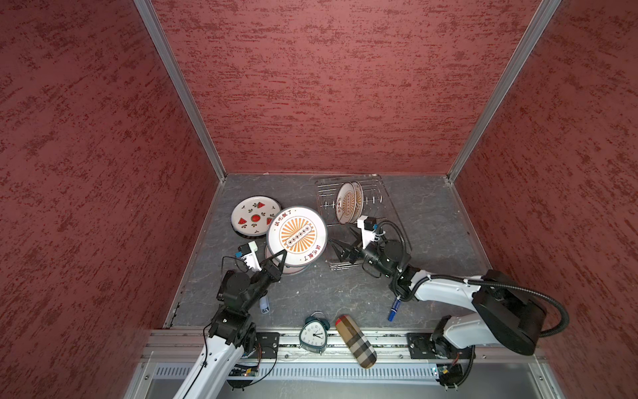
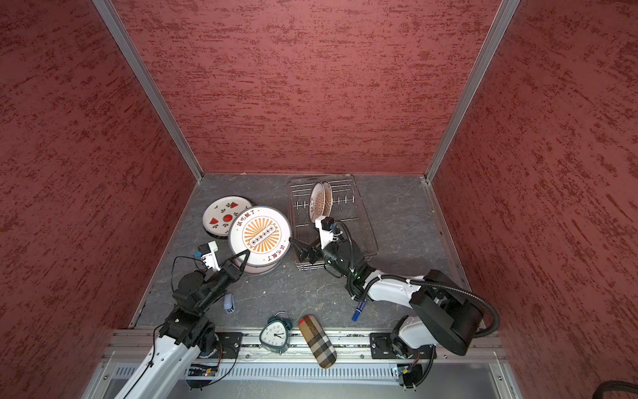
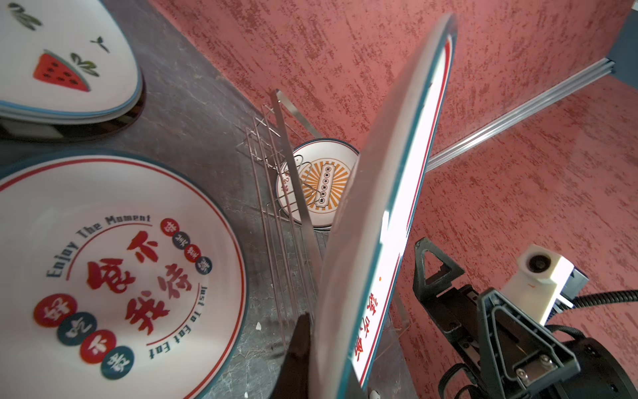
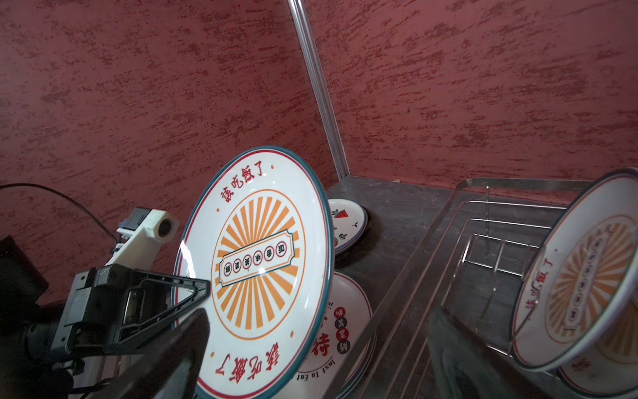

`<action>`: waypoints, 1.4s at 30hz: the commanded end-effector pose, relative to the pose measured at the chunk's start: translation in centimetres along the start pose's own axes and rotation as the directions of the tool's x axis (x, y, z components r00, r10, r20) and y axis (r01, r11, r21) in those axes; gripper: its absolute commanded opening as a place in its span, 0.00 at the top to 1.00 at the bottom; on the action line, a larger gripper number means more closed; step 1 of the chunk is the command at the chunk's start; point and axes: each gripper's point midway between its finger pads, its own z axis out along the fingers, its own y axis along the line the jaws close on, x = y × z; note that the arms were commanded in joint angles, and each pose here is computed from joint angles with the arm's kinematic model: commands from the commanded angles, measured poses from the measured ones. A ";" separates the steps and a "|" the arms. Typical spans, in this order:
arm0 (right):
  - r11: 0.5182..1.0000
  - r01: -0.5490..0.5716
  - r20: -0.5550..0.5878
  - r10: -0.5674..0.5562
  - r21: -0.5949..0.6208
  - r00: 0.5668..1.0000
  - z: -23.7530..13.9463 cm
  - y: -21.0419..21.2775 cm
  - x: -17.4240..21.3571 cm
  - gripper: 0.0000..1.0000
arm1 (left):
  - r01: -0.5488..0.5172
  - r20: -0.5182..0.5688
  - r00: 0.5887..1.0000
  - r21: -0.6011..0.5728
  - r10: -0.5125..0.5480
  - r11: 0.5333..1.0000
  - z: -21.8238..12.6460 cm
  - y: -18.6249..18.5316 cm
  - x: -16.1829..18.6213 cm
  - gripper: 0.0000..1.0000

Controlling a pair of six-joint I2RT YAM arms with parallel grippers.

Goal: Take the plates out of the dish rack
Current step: 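Carry the plate with the left gripper while the right gripper releases and withdraws, then lower the sunburst plate onto the 'Enjoy the Moment' stack and open the left gripper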

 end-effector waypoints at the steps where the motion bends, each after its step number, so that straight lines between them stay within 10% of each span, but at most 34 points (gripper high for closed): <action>1: 0.994 0.028 -0.035 -0.032 -0.107 0.999 1.3 1.9 0.5 0.01 | 0.072 -0.014 0.997 0.045 -0.071 0.996 -0.4 -1.3 -0.8 1.00; 18: 0.988 0.060 -0.205 -0.089 -0.142 0.975 5.3 3.3 5.0 0.01 | 0.330 -0.023 0.936 -0.280 -0.350 0.901 -0.6 5.0 -0.4 1.00; 42: 0.986 0.092 -0.238 -0.124 -0.141 0.963 6.2 4.0 6.2 0.01 | 0.360 -0.032 0.913 -0.401 -0.406 0.842 1.2 8.3 0.6 1.00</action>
